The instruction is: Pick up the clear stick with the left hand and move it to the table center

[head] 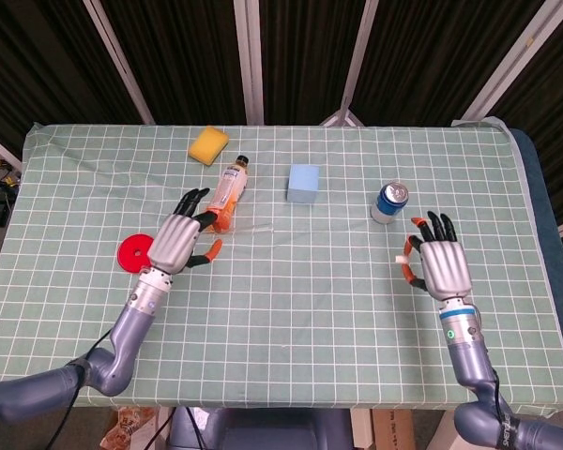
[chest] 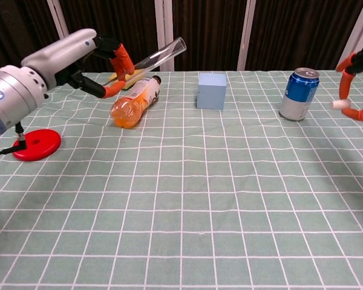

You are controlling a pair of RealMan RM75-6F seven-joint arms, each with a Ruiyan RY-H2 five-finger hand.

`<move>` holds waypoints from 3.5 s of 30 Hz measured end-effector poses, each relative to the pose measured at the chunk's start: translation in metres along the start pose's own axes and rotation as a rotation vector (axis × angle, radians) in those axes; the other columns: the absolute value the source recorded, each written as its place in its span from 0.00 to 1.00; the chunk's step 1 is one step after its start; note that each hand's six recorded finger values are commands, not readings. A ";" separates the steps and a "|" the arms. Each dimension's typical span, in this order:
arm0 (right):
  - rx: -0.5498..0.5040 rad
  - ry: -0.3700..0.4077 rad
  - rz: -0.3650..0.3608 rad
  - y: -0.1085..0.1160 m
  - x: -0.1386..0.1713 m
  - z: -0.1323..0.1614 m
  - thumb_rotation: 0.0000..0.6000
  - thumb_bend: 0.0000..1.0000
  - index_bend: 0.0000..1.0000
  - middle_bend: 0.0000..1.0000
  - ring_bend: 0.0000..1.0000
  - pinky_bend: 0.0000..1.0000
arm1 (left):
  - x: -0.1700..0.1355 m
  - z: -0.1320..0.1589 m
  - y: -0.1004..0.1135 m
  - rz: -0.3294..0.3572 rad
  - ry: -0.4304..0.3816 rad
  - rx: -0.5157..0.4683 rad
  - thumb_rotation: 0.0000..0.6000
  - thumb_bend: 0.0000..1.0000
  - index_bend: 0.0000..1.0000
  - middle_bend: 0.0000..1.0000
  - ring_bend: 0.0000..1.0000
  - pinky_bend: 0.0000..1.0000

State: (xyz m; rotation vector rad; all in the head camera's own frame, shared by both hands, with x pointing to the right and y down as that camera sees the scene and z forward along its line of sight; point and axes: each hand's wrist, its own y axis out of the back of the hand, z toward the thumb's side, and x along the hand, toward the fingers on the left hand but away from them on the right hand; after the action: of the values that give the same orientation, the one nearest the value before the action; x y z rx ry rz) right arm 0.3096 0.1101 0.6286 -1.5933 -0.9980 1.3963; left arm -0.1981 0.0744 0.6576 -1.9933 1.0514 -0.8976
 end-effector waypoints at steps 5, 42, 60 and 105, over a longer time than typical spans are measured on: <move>0.063 0.054 -0.108 0.032 -0.019 0.017 1.00 0.46 0.61 0.20 0.00 0.00 | 0.014 0.011 -0.019 -0.026 0.006 0.012 1.00 0.71 0.48 0.51 0.06 0.00; 0.321 0.281 -0.326 0.036 -0.053 0.128 1.00 0.46 0.62 0.20 0.00 0.00 | 0.036 0.043 -0.058 -0.051 0.132 -0.094 1.00 0.71 0.48 0.51 0.06 0.00; 0.283 0.278 -0.310 0.029 -0.048 0.135 1.00 0.46 0.63 0.20 0.00 0.00 | 0.036 0.058 -0.066 -0.054 0.137 -0.125 1.00 0.71 0.48 0.51 0.06 0.00; 0.263 0.279 -0.296 0.022 -0.045 0.146 1.00 0.46 0.63 0.20 0.00 0.00 | 0.037 0.074 -0.073 -0.057 0.139 -0.160 1.00 0.71 0.48 0.51 0.06 0.00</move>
State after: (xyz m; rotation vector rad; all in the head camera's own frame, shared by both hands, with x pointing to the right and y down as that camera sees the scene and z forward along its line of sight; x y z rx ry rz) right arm 0.1616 0.0681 0.6118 -1.3385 -0.8079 1.0239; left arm -0.0933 0.0923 0.6891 -2.1261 1.1810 -1.0235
